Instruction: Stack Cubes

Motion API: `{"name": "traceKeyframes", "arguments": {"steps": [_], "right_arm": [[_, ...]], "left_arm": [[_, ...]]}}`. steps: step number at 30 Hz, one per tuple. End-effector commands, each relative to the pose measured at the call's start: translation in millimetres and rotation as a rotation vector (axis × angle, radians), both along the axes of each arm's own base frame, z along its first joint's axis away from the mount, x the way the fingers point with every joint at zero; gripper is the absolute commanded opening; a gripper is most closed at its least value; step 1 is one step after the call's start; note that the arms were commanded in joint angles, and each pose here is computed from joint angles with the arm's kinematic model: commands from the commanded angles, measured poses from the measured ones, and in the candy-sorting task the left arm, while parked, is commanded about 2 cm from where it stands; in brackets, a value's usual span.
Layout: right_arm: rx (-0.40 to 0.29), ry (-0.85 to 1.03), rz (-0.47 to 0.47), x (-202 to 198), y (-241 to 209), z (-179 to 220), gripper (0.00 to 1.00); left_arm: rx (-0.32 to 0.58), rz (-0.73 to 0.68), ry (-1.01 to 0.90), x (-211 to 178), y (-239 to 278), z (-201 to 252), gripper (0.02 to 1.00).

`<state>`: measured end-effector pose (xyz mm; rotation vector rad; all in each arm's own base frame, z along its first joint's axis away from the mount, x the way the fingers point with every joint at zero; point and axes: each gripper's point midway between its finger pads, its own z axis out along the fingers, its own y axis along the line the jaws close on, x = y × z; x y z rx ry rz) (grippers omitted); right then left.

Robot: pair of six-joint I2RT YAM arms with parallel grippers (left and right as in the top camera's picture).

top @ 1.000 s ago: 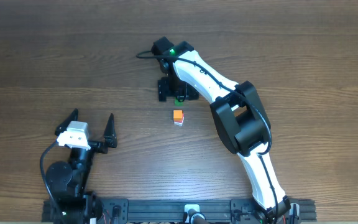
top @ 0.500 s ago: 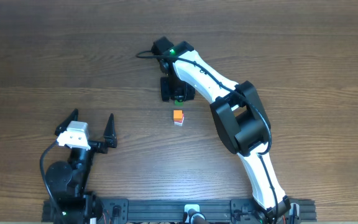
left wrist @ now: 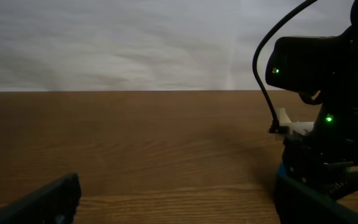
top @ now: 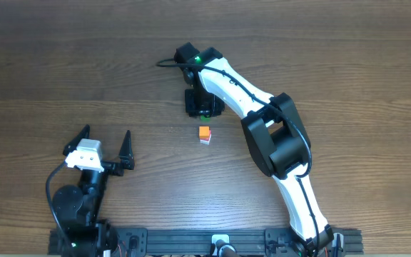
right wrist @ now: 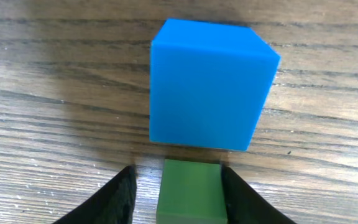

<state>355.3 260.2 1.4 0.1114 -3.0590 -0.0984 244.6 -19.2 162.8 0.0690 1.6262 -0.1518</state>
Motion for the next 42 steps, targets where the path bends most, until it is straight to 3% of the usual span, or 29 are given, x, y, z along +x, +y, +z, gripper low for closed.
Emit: {"name": "traceKeyframes", "arguments": {"steps": [1,27,34,37,42], "right_arm": [[0.005,-0.009,-0.006,0.9,-1.7,5.9,0.404],[0.016,-0.050,-0.022,10.9,-5.8,17.4,0.167],[0.034,-0.157,-0.025,21.2,-8.7,59.9,0.091],[0.063,-0.251,-0.025,25.3,-11.4,102.5,0.049],[0.056,-0.273,-0.014,7.6,-18.9,137.1,0.012]], "left_arm": [[0.014,-0.007,-0.002,-0.2,-0.7,-1.4,0.998],[0.014,-0.007,-0.001,-0.2,-0.7,-1.6,1.000],[0.014,-0.007,-0.001,-0.2,-0.7,-1.6,0.998],[0.014,-0.007,-0.001,-0.2,-0.7,-1.6,1.000],[0.014,-0.007,-0.002,-0.2,-0.7,-1.4,0.993]]}}
